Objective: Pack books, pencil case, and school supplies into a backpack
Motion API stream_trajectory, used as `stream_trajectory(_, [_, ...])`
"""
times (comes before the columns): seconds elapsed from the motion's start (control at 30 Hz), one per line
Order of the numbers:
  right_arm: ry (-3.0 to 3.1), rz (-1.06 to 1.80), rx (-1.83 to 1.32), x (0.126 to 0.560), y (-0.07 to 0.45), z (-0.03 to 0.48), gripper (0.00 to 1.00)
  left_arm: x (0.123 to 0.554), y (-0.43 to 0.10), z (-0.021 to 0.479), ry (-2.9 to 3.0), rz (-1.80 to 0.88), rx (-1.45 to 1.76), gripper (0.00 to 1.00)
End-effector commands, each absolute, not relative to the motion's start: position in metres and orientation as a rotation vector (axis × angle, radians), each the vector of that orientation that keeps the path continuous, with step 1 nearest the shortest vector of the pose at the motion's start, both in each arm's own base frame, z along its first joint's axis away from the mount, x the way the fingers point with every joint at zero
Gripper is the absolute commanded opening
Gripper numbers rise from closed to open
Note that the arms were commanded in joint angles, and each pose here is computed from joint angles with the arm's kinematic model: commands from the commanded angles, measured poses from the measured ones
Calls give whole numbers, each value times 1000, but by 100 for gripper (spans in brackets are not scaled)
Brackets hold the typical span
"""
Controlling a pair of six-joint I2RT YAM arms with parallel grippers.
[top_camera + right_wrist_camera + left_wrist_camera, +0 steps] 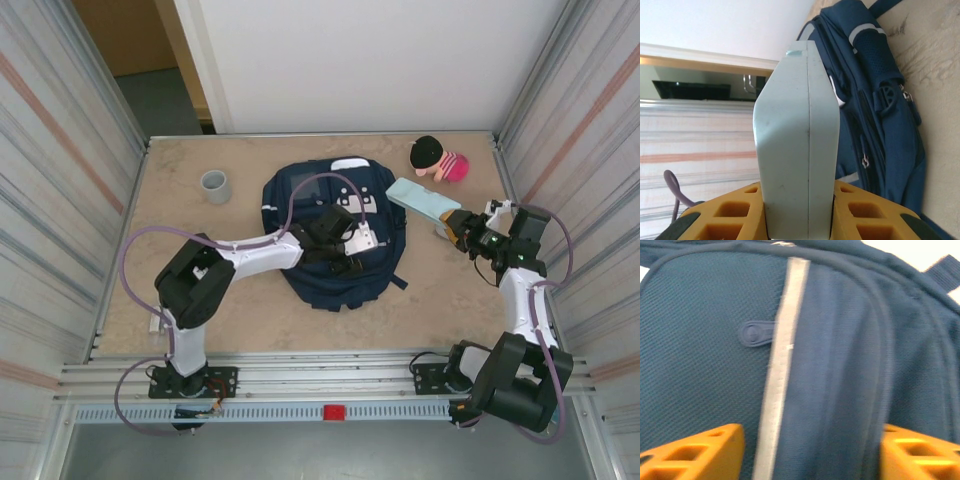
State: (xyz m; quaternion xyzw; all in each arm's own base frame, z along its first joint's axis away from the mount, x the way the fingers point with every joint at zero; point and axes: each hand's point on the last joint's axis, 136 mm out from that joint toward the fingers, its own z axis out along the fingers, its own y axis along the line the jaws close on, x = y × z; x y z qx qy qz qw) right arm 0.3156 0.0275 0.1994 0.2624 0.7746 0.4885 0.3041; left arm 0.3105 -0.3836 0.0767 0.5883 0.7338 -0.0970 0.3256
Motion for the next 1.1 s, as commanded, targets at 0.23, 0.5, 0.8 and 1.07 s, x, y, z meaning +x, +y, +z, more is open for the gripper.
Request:
stream_trajectory(0.23, [2031, 1161, 609, 316, 18, 226, 15, 317, -378, 150, 1872, -234, 1266, 0])
stream_trajectory(0.5, [2012, 1079, 638, 316, 3, 235, 15, 297, -372, 189, 2015, -322, 997, 0])
stream_trajectory(0.8, [2034, 1078, 693, 294, 8, 238, 14, 300, -358, 241, 2018, -358, 787, 0])
stream_trajectory(1.07, [2101, 1141, 601, 253, 51, 248, 15, 326, -347, 264, 2019, -374, 724, 0])
